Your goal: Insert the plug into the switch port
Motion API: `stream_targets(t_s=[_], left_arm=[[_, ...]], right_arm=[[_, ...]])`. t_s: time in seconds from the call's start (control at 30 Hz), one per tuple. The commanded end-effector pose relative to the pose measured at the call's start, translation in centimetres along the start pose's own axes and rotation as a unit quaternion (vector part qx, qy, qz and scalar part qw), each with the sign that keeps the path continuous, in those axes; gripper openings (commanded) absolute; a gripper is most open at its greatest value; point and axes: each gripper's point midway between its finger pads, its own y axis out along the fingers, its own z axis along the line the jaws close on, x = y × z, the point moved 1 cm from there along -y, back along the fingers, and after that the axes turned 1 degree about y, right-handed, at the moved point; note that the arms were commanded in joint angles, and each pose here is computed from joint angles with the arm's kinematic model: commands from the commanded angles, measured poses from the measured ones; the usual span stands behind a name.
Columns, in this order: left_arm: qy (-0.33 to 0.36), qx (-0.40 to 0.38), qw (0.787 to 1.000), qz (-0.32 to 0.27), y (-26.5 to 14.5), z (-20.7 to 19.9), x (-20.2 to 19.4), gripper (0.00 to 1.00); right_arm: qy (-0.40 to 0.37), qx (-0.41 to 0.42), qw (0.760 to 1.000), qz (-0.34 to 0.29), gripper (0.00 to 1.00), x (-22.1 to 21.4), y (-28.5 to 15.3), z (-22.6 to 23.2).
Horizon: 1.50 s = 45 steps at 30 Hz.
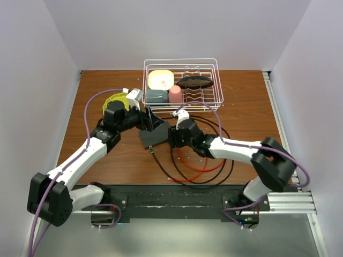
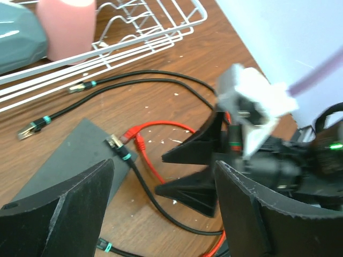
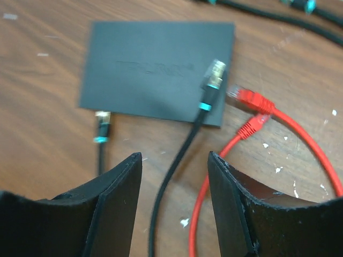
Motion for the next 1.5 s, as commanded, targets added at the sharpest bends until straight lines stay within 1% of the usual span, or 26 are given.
stream_targets(t_s=[0.0, 0.03, 0.1, 0.13, 0.17, 0.2, 0.27, 0.37, 0.43, 0.47, 0.5, 0.53, 0.57, 0.7, 0.73, 0.8, 0.87, 0.9, 0.97, 1.03, 1.07, 1.13, 1.17, 1.2, 1.3, 1.47], left_arm=[[0.028, 0.023, 0.999, -0.029, -0.9, -0.1, 2.3, 0.81], [0.029, 0.026, 0.999, -0.031, -1.0, 0.0, 2.4, 0.81], [0.032, 0.032, 0.998, -0.033, -1.2, 0.2, 2.3, 0.82], [0.037, 0.033, 0.998, -0.032, -1.2, 0.2, 2.4, 0.82], [0.04, 0.038, 0.998, -0.033, -1.2, 0.3, 2.5, 0.82], [0.037, 0.047, 0.998, -0.022, -1.4, 0.6, 2.2, 0.82], [0.041, 0.058, 0.997, -0.024, -1.6, 0.9, 2.3, 0.82], [0.045, 0.061, 0.997, -0.026, -1.6, 1.1, 2.2, 0.83], [0.046, 0.062, 0.997, -0.024, -1.7, 1.2, 2.2, 0.83], [0.044, 0.063, 0.997, -0.023, -1.6, 1.3, 2.1, 0.83], [0.044, 0.063, 0.997, -0.023, -1.6, 1.3, 2.1, 0.83], [0.044, 0.063, 0.997, -0.022, -1.5, 1.3, 2.0, 0.83], [0.045, 0.062, 0.997, -0.022, -1.5, 1.3, 2.0, 0.83], [0.049, 0.071, 0.996, -0.021, -1.7, 1.6, 1.9, 0.83], [0.05, 0.073, 0.996, -0.022, -1.7, 1.7, 1.9, 0.83], [0.05, 0.075, 0.996, -0.022, -1.7, 1.9, 1.8, 0.83], [0.05, 0.076, 0.996, -0.022, -1.6, 2.0, 1.8, 0.83], [0.051, 0.074, 0.996, -0.022, -1.6, 1.9, 1.8, 0.83], [0.049, 0.074, 0.996, -0.022, -1.5, 2.0, 1.6, 0.83], [0.05, 0.072, 0.996, -0.023, -1.4, 2.0, 1.8, 0.83], [0.051, 0.068, 0.996, -0.023, -1.5, 1.8, 1.8, 0.83], [0.054, 0.064, 0.996, -0.029, -1.7, 1.5, 2.1, 0.82], [0.057, 0.058, 0.996, -0.032, -1.8, 1.2, 2.2, 0.83], [0.066, 0.044, 0.996, -0.051, -2.0, 0.6, 2.9, 0.83], [0.081, 0.003, 0.994, -0.069, -2.6, -1.1, 3.5, 0.82], [0.104, -0.048, 0.99, -0.086, -3.6, -3.2, 3.7, 0.82]], right_arm=[[0.031, -0.032, 0.999, -0.023, 0.55, 2.3, 2.2, 0.3], [0.029, -0.04, 0.999, -0.009, 0.55, 1.3, 3.1, 0.0], [0.033, -0.038, 0.999, -0.005, 0.52, 1.3, 3.8, 0.2], [0.034, -0.039, 0.999, 0.0, 0.5, 1.0, 4.1, 0.2], [0.038, -0.042, 0.998, 0.006, 0.45, 0.5, 4.6, 0.1], [0.039, -0.043, 0.998, 0.007, 0.44, 0.5, 4.8, 0.2], [0.042, -0.051, 0.998, 0.019, 0.44, -0.3, 5.3, -0.2], [0.044, -0.059, 0.997, 0.024, 0.37, -0.8, 5.6, -0.5], [0.044, -0.058, 0.997, 0.031, 0.29, -1.1, 5.8, -0.4], [0.044, -0.057, 0.997, 0.034, 0.24, -1.3, 5.8, -0.4], [0.043, -0.057, 0.997, 0.035, 0.16, -1.5, 5.9, -0.5], [0.042, -0.054, 0.997, 0.036, 0.03, -1.6, 5.8, -0.4], [0.043, -0.052, 0.997, 0.032, 0.0, -1.5, 5.8, -0.4], [0.043, -0.041, 0.998, 0.018, 0.0, -1.6, 4.5, -0.5], [0.043, -0.032, 0.999, 0.003, 0.0, -0.7, 3.8, -0.2], [0.044, -0.027, 0.999, -0.003, 0.0, -0.8, 2.9, -0.3], [0.041, -0.008, 0.999, -0.024, 0.0, 0.4, 1.6, 0.2], [0.037, -0.005, 0.999, -0.022, 0.0, 0.0, 1.2, 0.1], [0.03, 0.016, 0.999, -0.041, 0.0, 1.1, -0.2, 0.7], [0.022, 0.042, 0.998, -0.043, 0.0, 1.0, -1.2, 1.3], [0.015, 0.06, 0.996, -0.062, 0.0, 2.0, -2.1, 1.8], [-0.002, 0.093, 0.994, -0.062, 0.0, 1.9, -3.2, 2.6], [-0.007, 0.101, 0.993, -0.065, 0.0, 2.1, -3.6, 2.9], [-0.012, 0.118, 0.99, -0.076, 0.0, 2.6, -4.5, 3.4], [-0.028, 0.162, 0.982, -0.095, 0.0, 3.2, -6.3, 4.5], [-0.048, 0.211, 0.969, -0.116, 0.0, 4.2, -8.9, 6.0]])
